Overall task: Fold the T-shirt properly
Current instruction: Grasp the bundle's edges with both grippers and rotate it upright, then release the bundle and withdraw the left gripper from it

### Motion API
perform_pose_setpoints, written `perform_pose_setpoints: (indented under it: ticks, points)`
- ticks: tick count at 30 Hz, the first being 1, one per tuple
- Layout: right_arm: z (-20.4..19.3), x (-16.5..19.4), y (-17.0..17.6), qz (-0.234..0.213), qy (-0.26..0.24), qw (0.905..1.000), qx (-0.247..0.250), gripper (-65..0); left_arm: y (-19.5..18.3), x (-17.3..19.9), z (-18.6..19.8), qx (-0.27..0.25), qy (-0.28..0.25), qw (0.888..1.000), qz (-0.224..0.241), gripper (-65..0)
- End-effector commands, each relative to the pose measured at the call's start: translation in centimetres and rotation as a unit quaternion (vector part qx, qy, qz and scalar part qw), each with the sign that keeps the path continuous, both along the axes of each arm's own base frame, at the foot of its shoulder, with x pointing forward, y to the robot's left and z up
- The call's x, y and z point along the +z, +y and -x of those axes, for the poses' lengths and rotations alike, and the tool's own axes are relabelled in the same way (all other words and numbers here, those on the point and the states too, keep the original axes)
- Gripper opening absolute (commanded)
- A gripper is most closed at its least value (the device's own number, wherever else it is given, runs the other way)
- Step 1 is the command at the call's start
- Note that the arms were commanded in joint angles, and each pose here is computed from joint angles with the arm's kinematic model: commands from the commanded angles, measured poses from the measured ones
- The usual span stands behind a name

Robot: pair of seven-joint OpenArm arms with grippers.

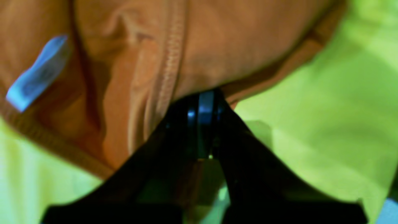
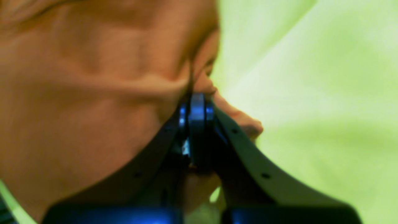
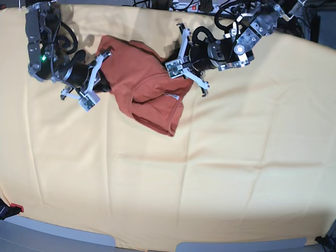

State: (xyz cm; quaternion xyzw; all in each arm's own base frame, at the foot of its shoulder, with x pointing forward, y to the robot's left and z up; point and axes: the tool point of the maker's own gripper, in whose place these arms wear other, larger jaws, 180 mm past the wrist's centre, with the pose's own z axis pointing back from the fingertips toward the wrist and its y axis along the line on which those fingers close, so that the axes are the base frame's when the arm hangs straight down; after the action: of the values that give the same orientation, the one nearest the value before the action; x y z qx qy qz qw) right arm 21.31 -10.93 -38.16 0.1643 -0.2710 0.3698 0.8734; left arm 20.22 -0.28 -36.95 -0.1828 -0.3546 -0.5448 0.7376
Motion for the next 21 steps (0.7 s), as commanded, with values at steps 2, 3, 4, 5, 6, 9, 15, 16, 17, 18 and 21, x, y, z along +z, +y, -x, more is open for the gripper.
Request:
perform_pose_setpoints:
  ticks: [2, 3, 4, 5, 6, 9, 15, 16, 17, 18, 21]
  points:
    - [0.3, 0.8, -0.1, 0.009, -0.007, 0.9999, -0.006, -65.0, 2.2, -0.2, -2.0, 0.014, -0.036, 0.998, -0.051, -65.0]
    - [0.5, 1.1, 0.0, 0.008, -0.007, 0.9998, -0.015, -65.0, 2.2, 0.1, -2.4, 0.013, -0.042, 0.998, -0.049, -65.0]
    - [0.9, 1.1, 0.0, 0.006, -0.004, 0.9997, -0.023, -65.0, 2.0, 0.5, -2.8, 0.012, -0.049, 0.998, -0.043, -65.0]
    - [1.5, 1.1, 0.1, 0.005, 0.001, 0.9996, -0.028, -65.0, 1.9, 0.8, -3.1, 0.012, -0.055, 0.998, -0.038, -65.0]
    - [2.2, 0.9, 0.2, 0.004, 0.008, 0.9995, -0.03, -65.0, 1.6, 1.2, -3.5, 0.01, -0.062, 0.998, -0.029, -65.0]
    - [4.1, 0.8, 0.7, -0.001, 0.023, 0.9992, -0.032, -65.0, 1.4, 2.4, -5.0, 0.025, -0.086, 0.996, -0.012, -65.0]
    - [6.1, 2.3, 2.3, -0.011, 0.01, 0.9992, -0.038, -65.0, 2.4, 2.7, -9.5, 0.055, -0.115, 0.992, -0.003, -65.0]
    - [6.3, 2.6, 2.5, -0.011, 0.006, 0.9989, -0.045, -65.0, 2.6, 2.3, -10.1, 0.06, -0.114, 0.992, -0.002, -65.0]
    - [6.4, 2.8, 2.7, -0.011, 0.002, 0.9985, -0.055, -65.0, 2.8, 1.9, -10.7, 0.066, -0.111, 0.992, -0.003, -65.0]
    - [6.3, 3.1, 2.9, -0.013, -0.003, 0.9978, -0.065, -65.0, 3.0, 1.5, -11.3, 0.072, -0.107, 0.992, -0.004, -65.0]
    - [5.3, 4.2, 2.9, -0.004, -0.032, 0.9951, -0.093, -65.0, 3.4, 1.2, -12.7, 0.084, -0.105, 0.991, -0.008, -65.0]
